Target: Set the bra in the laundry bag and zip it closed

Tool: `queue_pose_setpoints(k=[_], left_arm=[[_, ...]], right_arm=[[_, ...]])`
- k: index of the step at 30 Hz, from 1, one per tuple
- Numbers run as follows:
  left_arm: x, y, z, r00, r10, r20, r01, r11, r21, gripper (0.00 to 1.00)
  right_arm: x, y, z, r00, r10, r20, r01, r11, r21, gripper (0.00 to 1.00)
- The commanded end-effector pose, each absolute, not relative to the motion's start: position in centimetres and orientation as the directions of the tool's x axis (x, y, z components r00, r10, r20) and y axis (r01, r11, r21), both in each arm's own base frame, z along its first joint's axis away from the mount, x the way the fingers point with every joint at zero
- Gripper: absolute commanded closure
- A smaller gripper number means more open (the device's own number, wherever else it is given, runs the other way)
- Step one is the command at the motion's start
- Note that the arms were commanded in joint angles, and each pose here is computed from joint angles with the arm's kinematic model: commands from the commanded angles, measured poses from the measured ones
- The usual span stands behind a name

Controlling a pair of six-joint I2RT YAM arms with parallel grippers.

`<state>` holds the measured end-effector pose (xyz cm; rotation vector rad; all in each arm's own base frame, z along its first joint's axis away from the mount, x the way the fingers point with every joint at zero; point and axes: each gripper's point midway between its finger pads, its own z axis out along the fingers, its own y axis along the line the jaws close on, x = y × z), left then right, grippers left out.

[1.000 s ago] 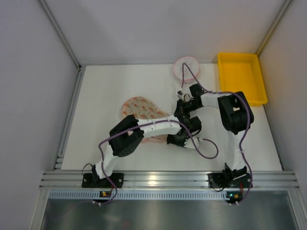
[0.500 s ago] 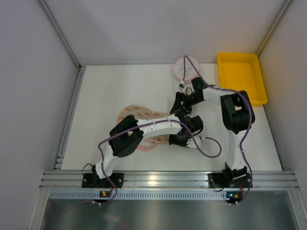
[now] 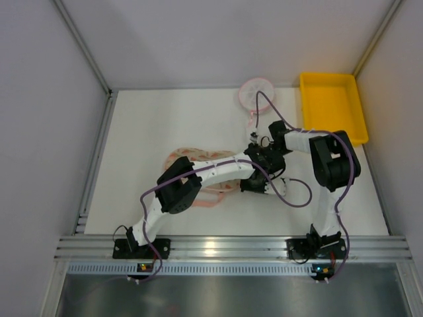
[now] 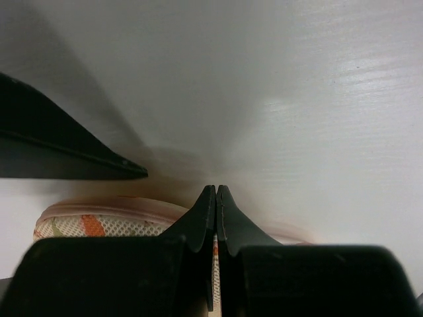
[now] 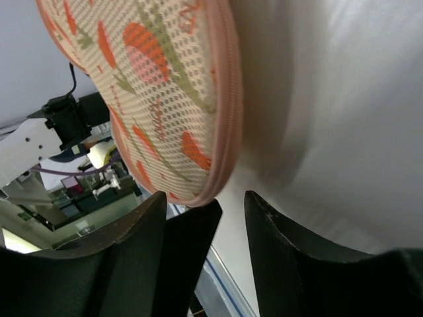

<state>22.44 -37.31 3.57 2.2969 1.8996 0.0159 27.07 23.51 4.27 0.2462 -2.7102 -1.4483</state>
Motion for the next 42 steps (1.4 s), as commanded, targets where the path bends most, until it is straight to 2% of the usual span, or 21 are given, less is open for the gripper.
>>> queue_pose_setpoints(k=[1,4,5,8,9,10,20,28,29,32,33,36,39,42], left_arm=[[23.5,-38.9,4.6,0.211,0.968,-0.138,0.966,-0.186,0.179,1.00],[23.6,-39.0,4.8,0.209,0.967,-0.143,0.966,-0.181,0.184,1.00],[23.5,-39.1,4.8,0.205,0.968,-0.145,0.967,-0.177,0.182,1.00],[23.3,-39.0,5.2,0.198,0.967,-0.157,0.970,-0.171,0.174,1.00],[23.1,-39.1,5.3,0.193,0.968,-0.163,0.971,-0.165,0.173,1.00],[22.9,-39.0,5.4,0.189,0.967,-0.170,0.973,-0.162,0.164,1.00],[18.6,-37.5,5.2,0.186,0.965,-0.185,0.982,-0.177,0.066,1.00],[17.4,-36.4,4.8,0.154,0.972,-0.175,0.988,-0.152,0.027,1.00],[17.5,-36.3,4.8,0.152,0.973,-0.171,0.988,-0.150,0.027,1.00],[18.4,-36.8,4.7,0.141,0.976,-0.167,0.990,-0.134,0.055,1.00],[19.2,-36.9,4.9,0.134,0.979,-0.154,0.989,-0.123,0.084,1.00],[20.3,-38.0,5.0,0.112,0.978,-0.178,0.991,-0.096,0.096,1.00],[21.4,-38.8,5.0,0.076,0.975,-0.208,0.995,-0.059,0.085,1.00],[22.0,-39.5,5.5,0.073,0.968,-0.240,0.996,-0.057,0.075,1.00]], right_arm=[[27.2,25.4,6.2,-0.977,-0.204,-0.070,-0.158,0.459,0.874,0.50],[26.7,25.9,5.7,-0.977,-0.208,-0.038,-0.131,0.456,0.880,0.61],[26.7,26.0,5.5,-0.979,-0.203,-0.022,-0.114,0.453,0.884,0.70],[27.5,26.2,5.5,-0.980,-0.196,-0.025,-0.113,0.452,0.885,0.85],[27.8,26.3,5.6,-0.980,-0.195,-0.031,-0.118,0.451,0.885,0.95],[28.2,26.4,5.7,-0.981,-0.192,-0.043,-0.127,0.453,0.882,1.00],[35.6,25.3,5.8,-0.983,-0.106,-0.150,-0.183,0.495,0.849,1.00],[38.7,25.3,6.1,-0.972,-0.093,-0.217,-0.233,0.522,0.821,1.00],[39.2,25.3,6.5,-0.968,-0.090,-0.234,-0.246,0.526,0.814,0.98],[39.2,24.9,7.6,-0.969,-0.082,-0.234,-0.241,0.536,0.809,0.44],[39.0,24.7,7.9,-0.968,-0.085,-0.236,-0.244,0.539,0.806,0.38],[37.5,23.1,8.6,-0.968,-0.098,-0.229,-0.244,0.562,0.791,0.29],[34.9,21.9,8.1,-0.979,-0.092,-0.180,-0.200,0.563,0.802,0.31],[31.5,22.2,7.6,-0.989,-0.096,-0.112,-0.146,0.509,0.848,0.34]])
